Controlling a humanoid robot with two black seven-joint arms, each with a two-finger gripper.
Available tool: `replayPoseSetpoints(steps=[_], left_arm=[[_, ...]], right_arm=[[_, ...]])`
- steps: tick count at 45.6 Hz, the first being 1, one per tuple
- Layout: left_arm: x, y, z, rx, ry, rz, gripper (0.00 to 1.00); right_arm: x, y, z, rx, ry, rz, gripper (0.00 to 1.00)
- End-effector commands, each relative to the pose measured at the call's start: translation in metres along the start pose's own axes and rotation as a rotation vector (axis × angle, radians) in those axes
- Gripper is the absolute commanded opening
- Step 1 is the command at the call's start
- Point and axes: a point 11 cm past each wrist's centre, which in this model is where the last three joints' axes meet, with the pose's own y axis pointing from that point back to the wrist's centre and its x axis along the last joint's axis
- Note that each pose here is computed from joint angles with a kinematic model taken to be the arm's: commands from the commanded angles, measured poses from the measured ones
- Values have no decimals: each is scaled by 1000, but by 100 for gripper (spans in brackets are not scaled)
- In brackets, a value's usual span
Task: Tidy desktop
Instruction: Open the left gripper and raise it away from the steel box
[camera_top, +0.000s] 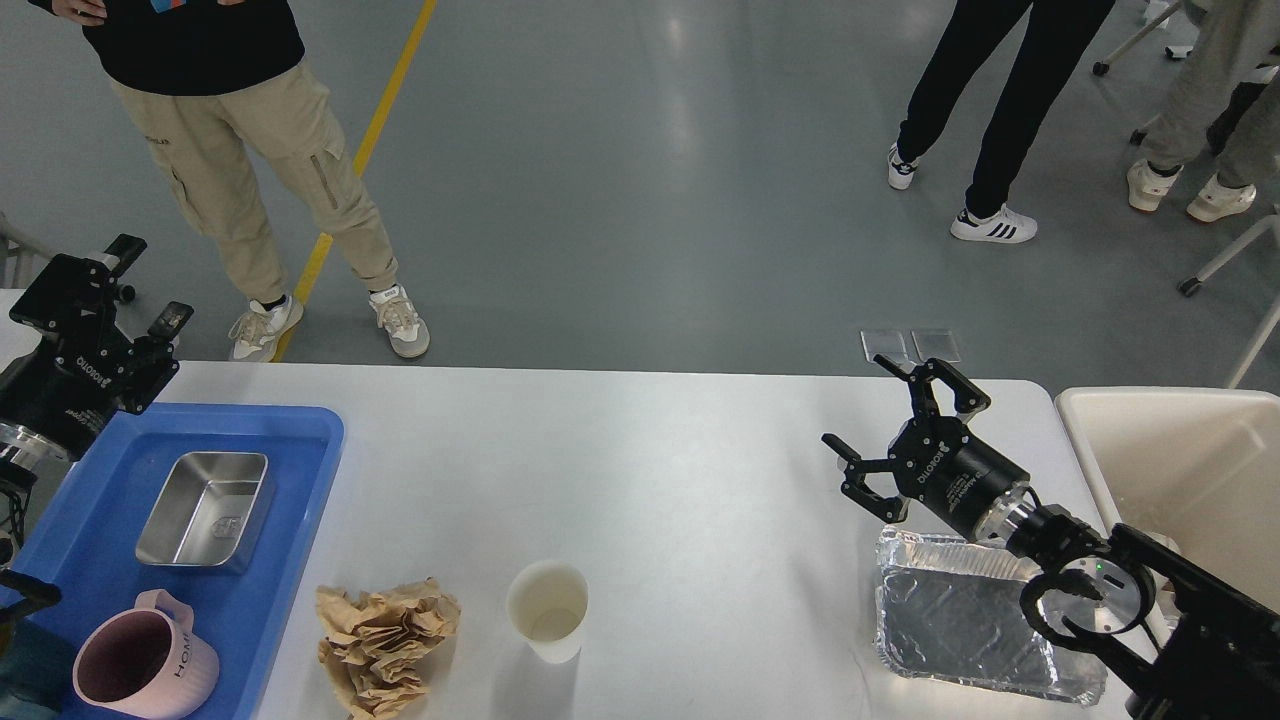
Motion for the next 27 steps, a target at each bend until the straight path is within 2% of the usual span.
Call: replayPoseSetpoints(steps=[1,9,14,22,27], left_arm=[[5,3,-5,-18,61,71,97],[14,22,-21,-63,233,205,97],[14,25,-24,-58,270,216,97],[13,31,-44,93,309,221,97],[8,33,-57,153,440,248,97]], right_arm=[[3,3,-3,0,8,15,100],[3,3,-5,4,11,14,100],[1,1,-6,9,9,8,100],[2,1,-11,29,5,22,100],[4,-1,-14,44,2,49,100]])
